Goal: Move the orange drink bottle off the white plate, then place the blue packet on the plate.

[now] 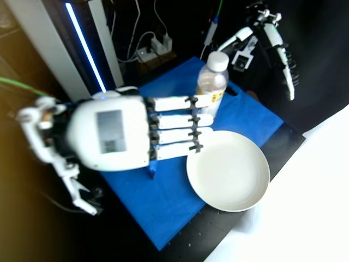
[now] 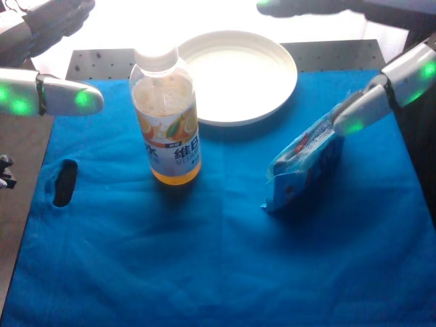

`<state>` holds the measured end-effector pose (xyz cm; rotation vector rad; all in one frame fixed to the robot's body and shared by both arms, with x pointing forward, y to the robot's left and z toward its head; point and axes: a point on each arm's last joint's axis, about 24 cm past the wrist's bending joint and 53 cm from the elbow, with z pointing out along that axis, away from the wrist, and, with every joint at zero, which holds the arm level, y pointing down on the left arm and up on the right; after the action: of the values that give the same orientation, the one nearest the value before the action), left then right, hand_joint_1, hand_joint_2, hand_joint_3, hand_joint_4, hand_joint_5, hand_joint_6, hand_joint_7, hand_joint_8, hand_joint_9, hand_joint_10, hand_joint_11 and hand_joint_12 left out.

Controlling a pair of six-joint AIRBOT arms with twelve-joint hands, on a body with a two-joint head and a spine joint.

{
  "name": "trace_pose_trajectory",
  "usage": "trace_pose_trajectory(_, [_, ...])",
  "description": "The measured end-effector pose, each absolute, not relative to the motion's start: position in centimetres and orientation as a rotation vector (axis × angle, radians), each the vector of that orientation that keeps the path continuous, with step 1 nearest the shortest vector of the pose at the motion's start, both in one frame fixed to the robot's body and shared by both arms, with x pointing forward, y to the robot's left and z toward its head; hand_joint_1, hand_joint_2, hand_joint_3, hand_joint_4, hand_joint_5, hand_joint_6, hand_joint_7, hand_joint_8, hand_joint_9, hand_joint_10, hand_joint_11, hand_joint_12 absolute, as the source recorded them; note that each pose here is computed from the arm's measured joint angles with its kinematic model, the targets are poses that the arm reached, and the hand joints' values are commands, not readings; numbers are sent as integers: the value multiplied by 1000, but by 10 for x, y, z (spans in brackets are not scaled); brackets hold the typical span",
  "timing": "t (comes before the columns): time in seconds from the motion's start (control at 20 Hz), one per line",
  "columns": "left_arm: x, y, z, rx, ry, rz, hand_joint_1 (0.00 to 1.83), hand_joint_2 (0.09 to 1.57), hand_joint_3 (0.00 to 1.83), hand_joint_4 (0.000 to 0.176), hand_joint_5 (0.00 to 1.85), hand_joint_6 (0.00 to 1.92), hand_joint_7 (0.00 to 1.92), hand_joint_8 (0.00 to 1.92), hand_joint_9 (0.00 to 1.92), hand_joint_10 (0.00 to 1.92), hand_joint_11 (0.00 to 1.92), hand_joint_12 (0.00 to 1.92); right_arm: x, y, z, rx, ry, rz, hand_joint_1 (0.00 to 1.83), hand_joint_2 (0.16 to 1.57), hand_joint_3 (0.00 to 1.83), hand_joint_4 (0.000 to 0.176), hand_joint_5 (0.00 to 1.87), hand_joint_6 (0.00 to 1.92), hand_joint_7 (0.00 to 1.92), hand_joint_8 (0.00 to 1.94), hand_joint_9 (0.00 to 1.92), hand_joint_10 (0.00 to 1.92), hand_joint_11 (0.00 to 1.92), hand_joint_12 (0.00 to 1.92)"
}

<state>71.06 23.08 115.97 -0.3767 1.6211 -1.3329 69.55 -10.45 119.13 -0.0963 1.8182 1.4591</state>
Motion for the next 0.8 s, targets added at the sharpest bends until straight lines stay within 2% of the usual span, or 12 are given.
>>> trace_pose_trajectory(0.05, [710,232,1162,-371,1619,-1331,718,658,4,176,0,0,0,0,0,0,0,0,695,-104,1185,-111,1858,1436,602,562,0,72,202,5,199,3,160,6,0,301])
trace_pose_trajectory(0.15, [711,236,1166,-376,1605,-1330,714,658,4,176,0,0,0,0,0,0,0,0,696,-108,1164,-130,1943,1373,547,574,0,113,222,0,211,0,140,1,0,494])
trace_pose_trajectory(0.2, [711,237,1167,-380,1602,-1330,714,658,4,176,0,0,0,0,0,0,0,0,697,-110,1157,-144,1969,1338,547,574,0,113,222,0,211,0,140,1,0,494])
trace_pose_trajectory(0.25, [711,236,1167,-378,1601,-1332,702,658,4,176,0,0,0,0,0,0,0,0,698,-111,1150,-150,1992,1307,530,590,0,119,212,0,213,0,158,1,0,574])
trace_pose_trajectory(0.3, [709,235,1168,-379,1604,-1337,692,656,2,176,0,0,0,0,0,0,0,0,698,-111,1147,-153,2003,1296,531,618,2,106,237,3,244,3,206,4,24,663])
trace_pose_trajectory(0.45, [706,234,1172,-360,1599,-1345,687,656,2,176,0,0,0,0,0,0,0,0,696,-109,1133,-204,2045,1238,648,680,7,104,280,3,306,4,303,17,124,688])
trace_pose_trajectory(0.5, [706,236,1174,-358,1597,-1339,689,657,3,176,0,0,0,0,0,0,0,0,694,-106,1125,-231,2068,1211,680,675,1,101,300,0,317,0,320,5,103,722])
trace_pose_trajectory(0.55, [706,238,1176,-360,1590,-1337,702,662,3,176,0,0,0,0,0,0,0,0,691,-102,1119,-252,2087,1200,718,636,0,67,406,5,404,4,366,4,147,689])
trace_pose_trajectory(0.65, [706,238,1177,-361,1585,-1339,702,660,2,176,0,0,0,0,0,0,0,0,689,-94,1112,-272,2105,1192,709,627,0,65,420,1,447,0,402,3,176,658])
trace_pose_trajectory(0.7, [705,237,1177,-356,1589,-1340,723,664,3,176,0,0,0,0,0,0,0,0,687,-88,1108,-291,2113,1190,727,624,0,79,421,0,450,0,387,0,145,634])
trace_pose_trajectory(0.75, [705,236,1176,-357,1590,-1344,710,654,0,176,0,0,0,0,0,0,0,0,684,-83,1105,-306,2118,1190,743,627,1,100,411,0,432,0,358,0,72,594])
trace_pose_trajectory(0.8, [704,235,1176,-354,1591,-1345,706,652,0,176,0,0,0,0,0,0,0,0,683,-81,1105,-310,2119,1194,751,630,2,97,420,4,441,4,370,5,63,588])
